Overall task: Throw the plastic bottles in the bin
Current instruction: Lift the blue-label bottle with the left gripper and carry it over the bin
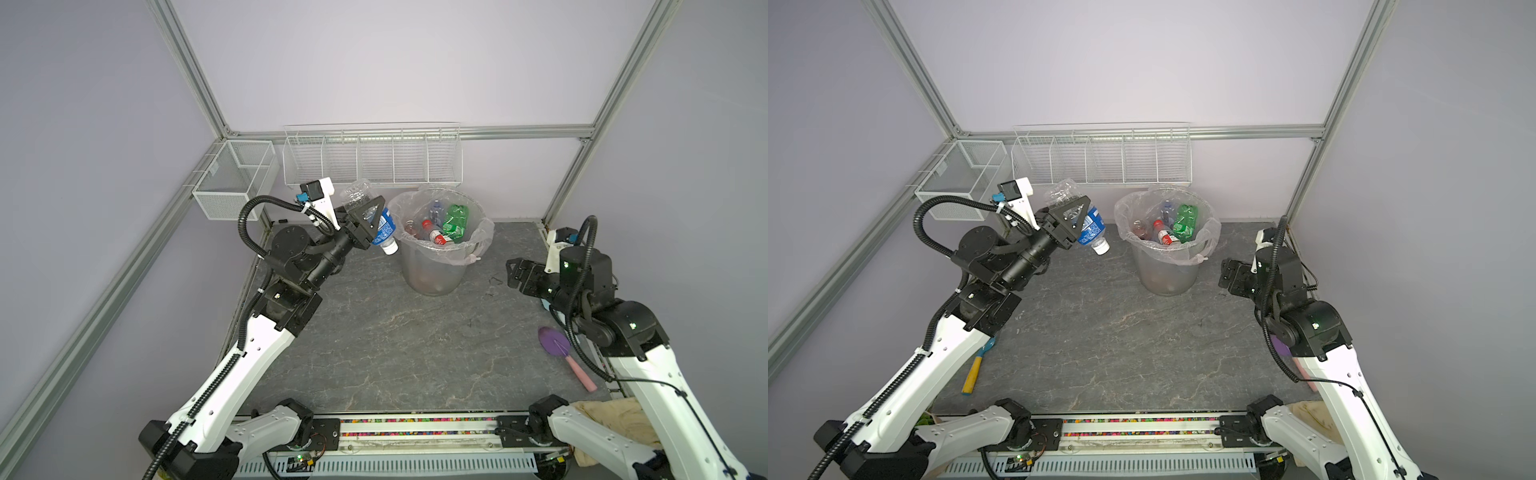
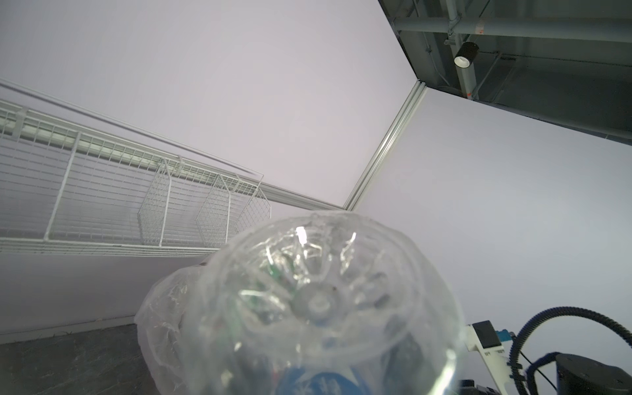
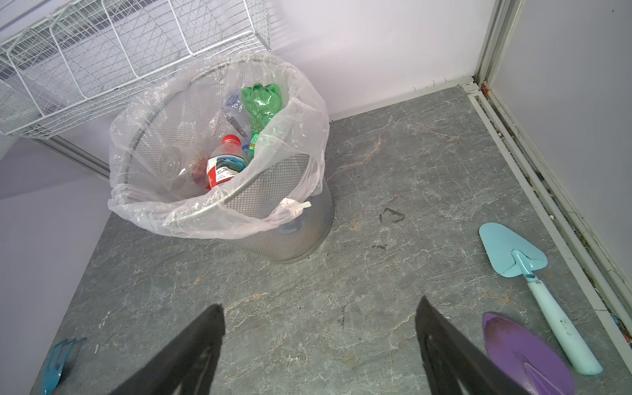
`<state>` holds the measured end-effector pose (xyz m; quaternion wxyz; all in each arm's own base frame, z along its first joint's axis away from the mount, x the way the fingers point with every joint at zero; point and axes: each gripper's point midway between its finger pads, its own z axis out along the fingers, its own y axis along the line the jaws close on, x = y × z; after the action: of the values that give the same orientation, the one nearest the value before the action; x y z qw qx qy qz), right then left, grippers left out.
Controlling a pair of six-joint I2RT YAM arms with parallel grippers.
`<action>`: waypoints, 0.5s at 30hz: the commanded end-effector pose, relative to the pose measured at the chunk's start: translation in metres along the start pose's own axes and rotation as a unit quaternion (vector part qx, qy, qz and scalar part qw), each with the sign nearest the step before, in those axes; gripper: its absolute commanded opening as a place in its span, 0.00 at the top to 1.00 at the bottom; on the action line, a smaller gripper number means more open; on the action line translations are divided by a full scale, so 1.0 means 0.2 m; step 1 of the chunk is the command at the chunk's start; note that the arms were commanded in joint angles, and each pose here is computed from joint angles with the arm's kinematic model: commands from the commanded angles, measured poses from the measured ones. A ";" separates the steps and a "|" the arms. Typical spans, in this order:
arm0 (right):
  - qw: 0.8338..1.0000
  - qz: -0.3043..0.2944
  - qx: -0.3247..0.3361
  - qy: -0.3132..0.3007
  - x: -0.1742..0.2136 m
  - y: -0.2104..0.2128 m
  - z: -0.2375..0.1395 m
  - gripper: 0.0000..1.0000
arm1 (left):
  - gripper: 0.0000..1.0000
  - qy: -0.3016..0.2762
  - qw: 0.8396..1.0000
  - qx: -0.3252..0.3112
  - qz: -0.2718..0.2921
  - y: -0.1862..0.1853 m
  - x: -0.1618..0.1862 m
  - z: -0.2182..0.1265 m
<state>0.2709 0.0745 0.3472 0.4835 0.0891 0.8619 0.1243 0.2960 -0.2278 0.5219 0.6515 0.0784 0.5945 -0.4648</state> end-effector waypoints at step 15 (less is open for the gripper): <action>1.000 0.000 -0.015 -0.002 0.03 0.00 -0.01 0.10 | 1.00 -0.057 0.982 0.043 0.176 -0.33 -0.24 0.15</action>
<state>0.2660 0.0759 0.3454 0.4845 0.0841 0.8604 0.1338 0.2807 -0.2643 0.5772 0.7210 0.1793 0.5412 -0.3939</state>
